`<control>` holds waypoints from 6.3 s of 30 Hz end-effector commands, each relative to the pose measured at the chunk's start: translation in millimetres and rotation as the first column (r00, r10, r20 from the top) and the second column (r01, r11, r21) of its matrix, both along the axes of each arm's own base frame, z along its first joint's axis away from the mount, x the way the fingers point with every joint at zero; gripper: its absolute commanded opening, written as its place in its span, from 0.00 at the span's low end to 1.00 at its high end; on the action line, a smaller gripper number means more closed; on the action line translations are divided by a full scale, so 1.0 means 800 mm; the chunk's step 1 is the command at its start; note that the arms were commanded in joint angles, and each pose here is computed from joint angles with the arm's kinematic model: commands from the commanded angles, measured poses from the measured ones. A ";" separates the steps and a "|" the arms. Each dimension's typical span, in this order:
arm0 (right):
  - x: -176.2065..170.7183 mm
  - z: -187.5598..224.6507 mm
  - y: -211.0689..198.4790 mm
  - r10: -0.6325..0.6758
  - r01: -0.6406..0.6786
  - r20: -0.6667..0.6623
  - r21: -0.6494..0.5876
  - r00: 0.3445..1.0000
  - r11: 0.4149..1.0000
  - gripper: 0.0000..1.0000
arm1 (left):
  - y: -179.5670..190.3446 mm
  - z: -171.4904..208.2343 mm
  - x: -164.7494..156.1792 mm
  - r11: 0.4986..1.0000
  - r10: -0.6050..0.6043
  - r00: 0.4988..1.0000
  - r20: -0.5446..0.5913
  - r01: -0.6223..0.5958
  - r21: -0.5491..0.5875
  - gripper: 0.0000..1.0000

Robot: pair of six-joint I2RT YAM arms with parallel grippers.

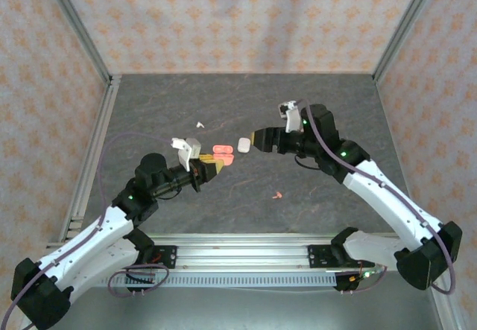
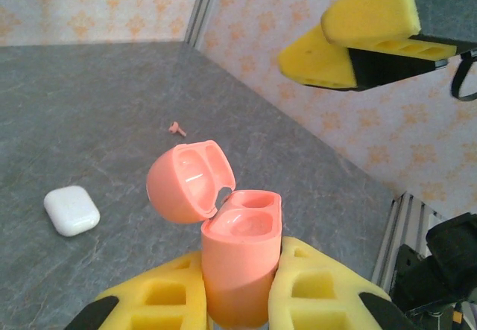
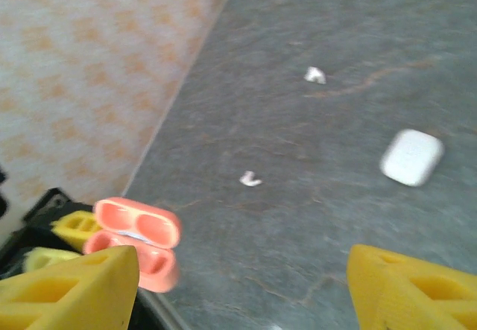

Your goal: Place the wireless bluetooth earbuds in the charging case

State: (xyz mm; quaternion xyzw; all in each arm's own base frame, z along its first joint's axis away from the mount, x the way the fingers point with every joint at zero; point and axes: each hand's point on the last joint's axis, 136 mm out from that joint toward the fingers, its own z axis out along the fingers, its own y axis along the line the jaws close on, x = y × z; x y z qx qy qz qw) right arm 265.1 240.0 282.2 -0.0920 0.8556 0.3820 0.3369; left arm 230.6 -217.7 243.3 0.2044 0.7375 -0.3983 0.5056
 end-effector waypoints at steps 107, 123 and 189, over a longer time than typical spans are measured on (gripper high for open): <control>-0.063 -0.308 -0.050 -0.517 0.100 -0.607 -0.586 0.603 0.804 0.52 | 0.013 -0.018 -0.036 0.995 -0.074 0.975 0.209 0.059 0.075 0.00; -0.057 -0.337 -0.056 -0.548 0.092 -0.583 -0.630 0.601 0.771 0.42 | 0.011 -0.018 -0.037 0.995 -0.081 0.976 0.201 0.068 0.071 0.00; -0.081 0.078 0.071 0.231 -0.197 0.441 -0.123 0.867 0.973 0.00 | -0.030 0.069 -0.052 0.957 -0.281 0.919 0.277 0.290 0.008 0.00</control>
